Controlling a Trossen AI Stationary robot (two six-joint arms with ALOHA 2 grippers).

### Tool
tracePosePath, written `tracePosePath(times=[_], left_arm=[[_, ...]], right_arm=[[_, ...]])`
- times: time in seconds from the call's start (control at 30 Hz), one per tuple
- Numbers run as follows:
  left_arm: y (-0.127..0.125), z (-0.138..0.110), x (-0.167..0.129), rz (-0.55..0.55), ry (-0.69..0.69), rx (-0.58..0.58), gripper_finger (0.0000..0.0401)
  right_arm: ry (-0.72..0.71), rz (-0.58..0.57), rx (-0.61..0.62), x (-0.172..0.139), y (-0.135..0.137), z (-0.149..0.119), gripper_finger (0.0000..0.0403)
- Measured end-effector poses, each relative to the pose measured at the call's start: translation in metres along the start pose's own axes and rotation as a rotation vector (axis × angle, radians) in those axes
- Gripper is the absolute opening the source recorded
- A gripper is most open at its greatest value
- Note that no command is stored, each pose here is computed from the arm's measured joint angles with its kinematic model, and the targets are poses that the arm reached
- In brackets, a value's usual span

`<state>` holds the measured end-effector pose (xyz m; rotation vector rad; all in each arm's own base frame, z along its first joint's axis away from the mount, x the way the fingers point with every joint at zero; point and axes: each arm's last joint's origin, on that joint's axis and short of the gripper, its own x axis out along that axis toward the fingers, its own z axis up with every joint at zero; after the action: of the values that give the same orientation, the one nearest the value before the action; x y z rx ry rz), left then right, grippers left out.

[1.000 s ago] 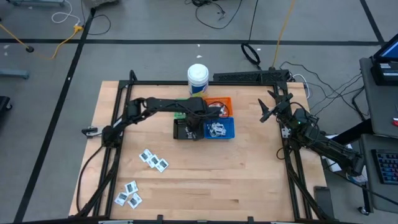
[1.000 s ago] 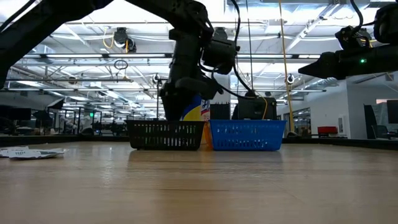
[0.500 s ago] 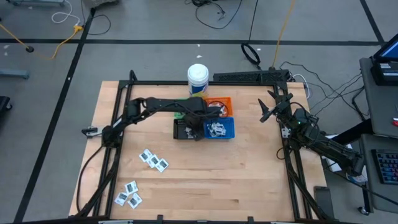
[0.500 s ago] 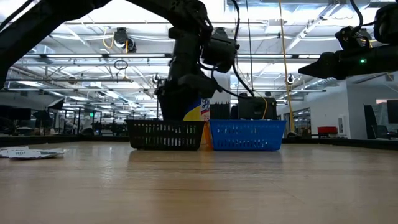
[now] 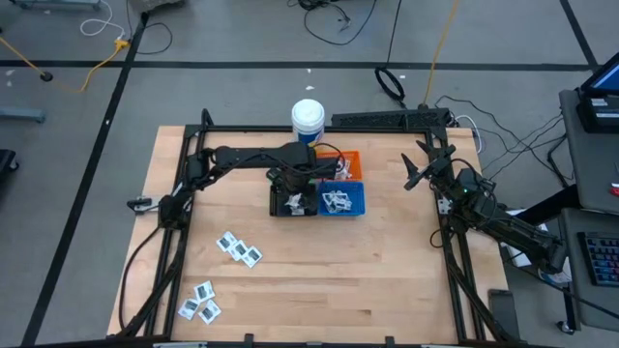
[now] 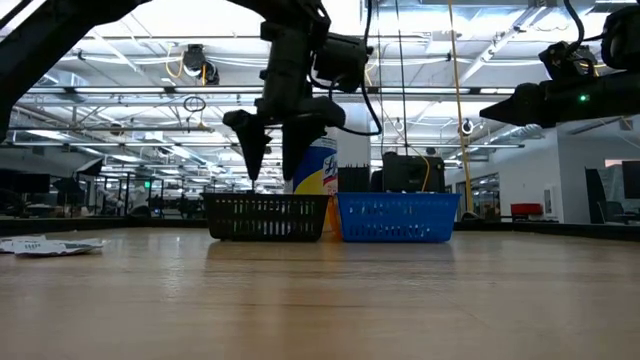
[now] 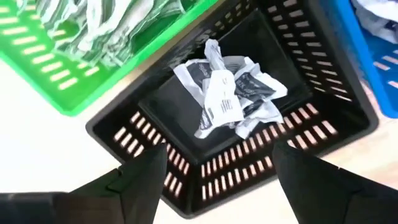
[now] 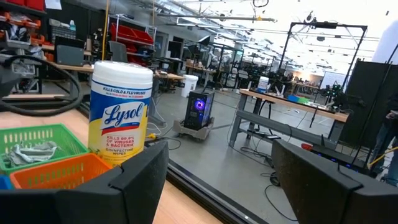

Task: Pick & Place First Aid Supplies
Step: Put the black towelette pack into the black basket

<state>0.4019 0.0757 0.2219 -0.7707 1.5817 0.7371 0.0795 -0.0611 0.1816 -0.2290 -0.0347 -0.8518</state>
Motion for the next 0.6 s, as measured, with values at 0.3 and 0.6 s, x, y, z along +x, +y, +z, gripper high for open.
tracePosePath(times=[0.3, 0.6], left_arm=[[-0.005, -0.03, -0.006, -0.053, -0.057, -0.002, 0.0303], [0.006, -0.095, 0.008, -0.093, -0.005, -0.043, 0.0293]], right_arm=[[0.001, 0.0, 0.0, 0.0, 0.0, 0.0, 0.0279], [0.001, 0.0, 0.0, 0.0, 0.0, 0.0, 0.0279]])
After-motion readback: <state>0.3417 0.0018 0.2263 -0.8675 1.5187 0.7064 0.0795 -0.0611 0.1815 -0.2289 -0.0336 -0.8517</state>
